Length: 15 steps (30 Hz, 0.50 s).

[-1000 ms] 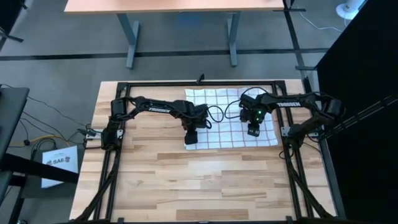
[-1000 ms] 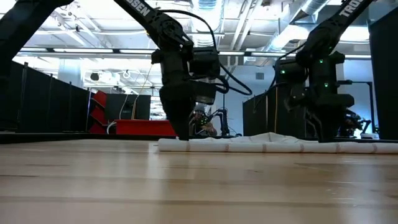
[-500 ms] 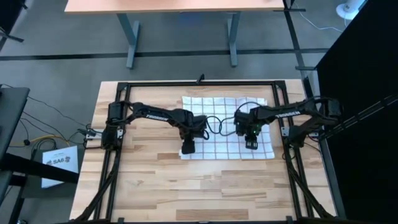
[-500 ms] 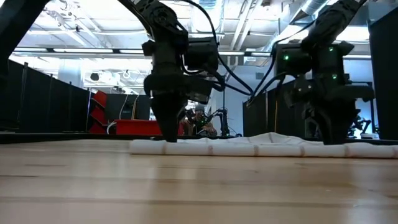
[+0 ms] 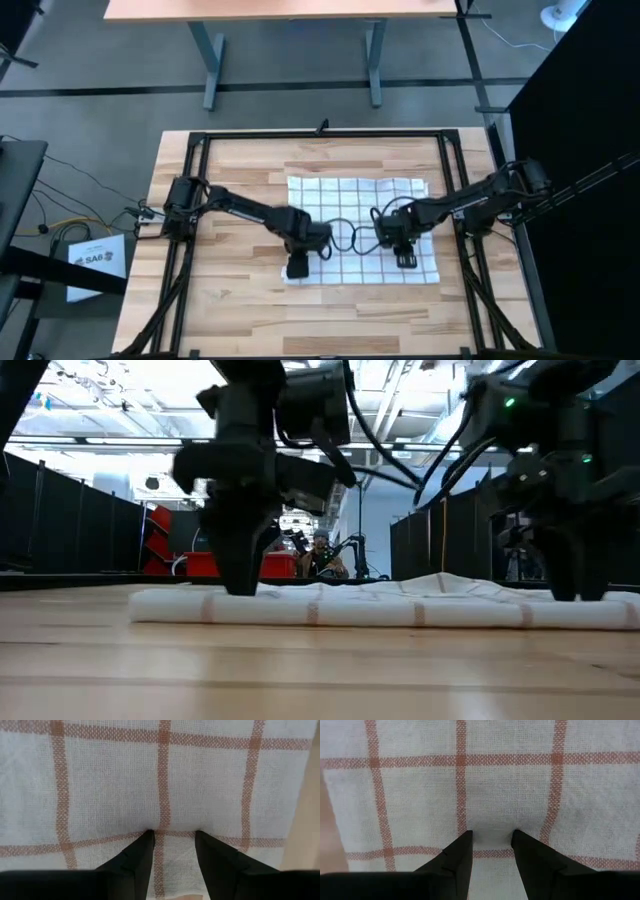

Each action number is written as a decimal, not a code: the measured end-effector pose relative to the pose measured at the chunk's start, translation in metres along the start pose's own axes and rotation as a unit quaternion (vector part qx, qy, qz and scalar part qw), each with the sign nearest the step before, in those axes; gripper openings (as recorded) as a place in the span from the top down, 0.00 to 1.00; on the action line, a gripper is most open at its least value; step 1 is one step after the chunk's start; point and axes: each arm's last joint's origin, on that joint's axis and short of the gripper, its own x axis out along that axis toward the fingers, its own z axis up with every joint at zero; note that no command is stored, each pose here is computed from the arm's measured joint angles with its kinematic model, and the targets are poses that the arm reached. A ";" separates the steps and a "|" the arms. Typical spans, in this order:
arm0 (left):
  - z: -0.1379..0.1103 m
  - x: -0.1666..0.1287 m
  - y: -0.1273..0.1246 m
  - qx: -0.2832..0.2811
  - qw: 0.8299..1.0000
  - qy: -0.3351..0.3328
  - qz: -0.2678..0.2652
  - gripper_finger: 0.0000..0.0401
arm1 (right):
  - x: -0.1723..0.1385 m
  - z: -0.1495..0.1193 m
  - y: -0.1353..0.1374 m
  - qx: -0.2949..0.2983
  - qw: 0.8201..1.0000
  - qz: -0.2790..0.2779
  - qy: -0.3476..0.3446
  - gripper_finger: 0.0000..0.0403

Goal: Roll towel
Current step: Roll the towel

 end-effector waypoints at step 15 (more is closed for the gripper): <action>-0.009 -0.069 -0.029 0.079 0.989 -0.114 0.051 0.67 | -0.053 0.002 0.049 0.007 0.993 0.021 -0.114 0.68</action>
